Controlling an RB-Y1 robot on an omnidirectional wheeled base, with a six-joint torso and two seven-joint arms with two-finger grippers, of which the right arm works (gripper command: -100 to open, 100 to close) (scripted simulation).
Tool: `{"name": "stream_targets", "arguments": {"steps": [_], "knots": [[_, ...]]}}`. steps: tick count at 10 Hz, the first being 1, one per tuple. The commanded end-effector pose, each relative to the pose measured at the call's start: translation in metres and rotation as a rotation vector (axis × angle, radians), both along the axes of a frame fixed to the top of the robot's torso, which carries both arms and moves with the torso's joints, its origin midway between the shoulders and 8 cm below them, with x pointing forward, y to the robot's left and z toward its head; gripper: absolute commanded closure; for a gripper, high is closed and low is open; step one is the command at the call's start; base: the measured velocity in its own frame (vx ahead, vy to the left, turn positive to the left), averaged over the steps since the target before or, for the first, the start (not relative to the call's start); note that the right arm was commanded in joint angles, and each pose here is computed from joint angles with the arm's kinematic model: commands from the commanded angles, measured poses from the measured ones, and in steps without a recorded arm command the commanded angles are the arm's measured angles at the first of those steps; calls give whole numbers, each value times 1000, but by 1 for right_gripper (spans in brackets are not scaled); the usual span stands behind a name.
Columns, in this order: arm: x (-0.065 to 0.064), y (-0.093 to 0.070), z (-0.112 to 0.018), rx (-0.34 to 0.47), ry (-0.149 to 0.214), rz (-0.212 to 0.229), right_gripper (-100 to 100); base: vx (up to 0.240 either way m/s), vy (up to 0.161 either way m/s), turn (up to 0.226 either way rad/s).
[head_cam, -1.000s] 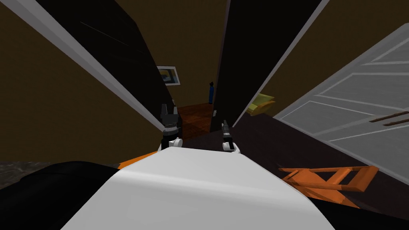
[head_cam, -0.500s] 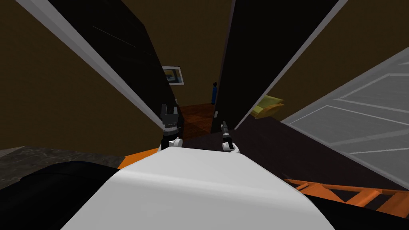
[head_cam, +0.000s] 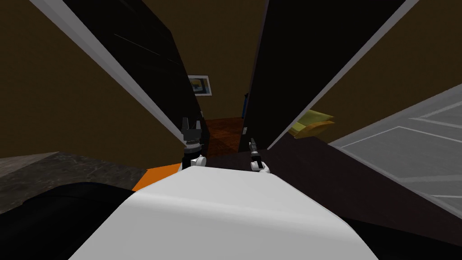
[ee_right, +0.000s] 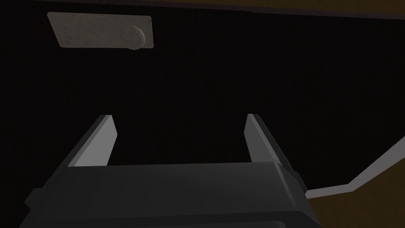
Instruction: Push the door open
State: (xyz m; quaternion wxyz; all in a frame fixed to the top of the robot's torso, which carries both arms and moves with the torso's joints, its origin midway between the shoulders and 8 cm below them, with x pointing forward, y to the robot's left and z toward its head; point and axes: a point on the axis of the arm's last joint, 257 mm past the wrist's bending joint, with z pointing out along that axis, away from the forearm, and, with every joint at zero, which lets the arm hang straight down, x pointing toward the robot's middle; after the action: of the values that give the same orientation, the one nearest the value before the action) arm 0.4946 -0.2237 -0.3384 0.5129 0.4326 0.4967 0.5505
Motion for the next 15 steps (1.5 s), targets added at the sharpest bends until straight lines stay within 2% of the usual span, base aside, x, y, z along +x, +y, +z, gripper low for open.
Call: {"name": "stream_targets", "arguments": {"steps": [1, 7, 12, 15], "knots": [[1, 0, -8, 3, 19, 2, -100, 42, -106, 122], [1, 0, -36, 13, 91, 7, -100, 35, -92, 134], [0, 0, -49, 18, 126, 9, -100, 25, -67, 85], [0, -2, -49, 18, 123, 4, -100, 99, -4, 21]]}}
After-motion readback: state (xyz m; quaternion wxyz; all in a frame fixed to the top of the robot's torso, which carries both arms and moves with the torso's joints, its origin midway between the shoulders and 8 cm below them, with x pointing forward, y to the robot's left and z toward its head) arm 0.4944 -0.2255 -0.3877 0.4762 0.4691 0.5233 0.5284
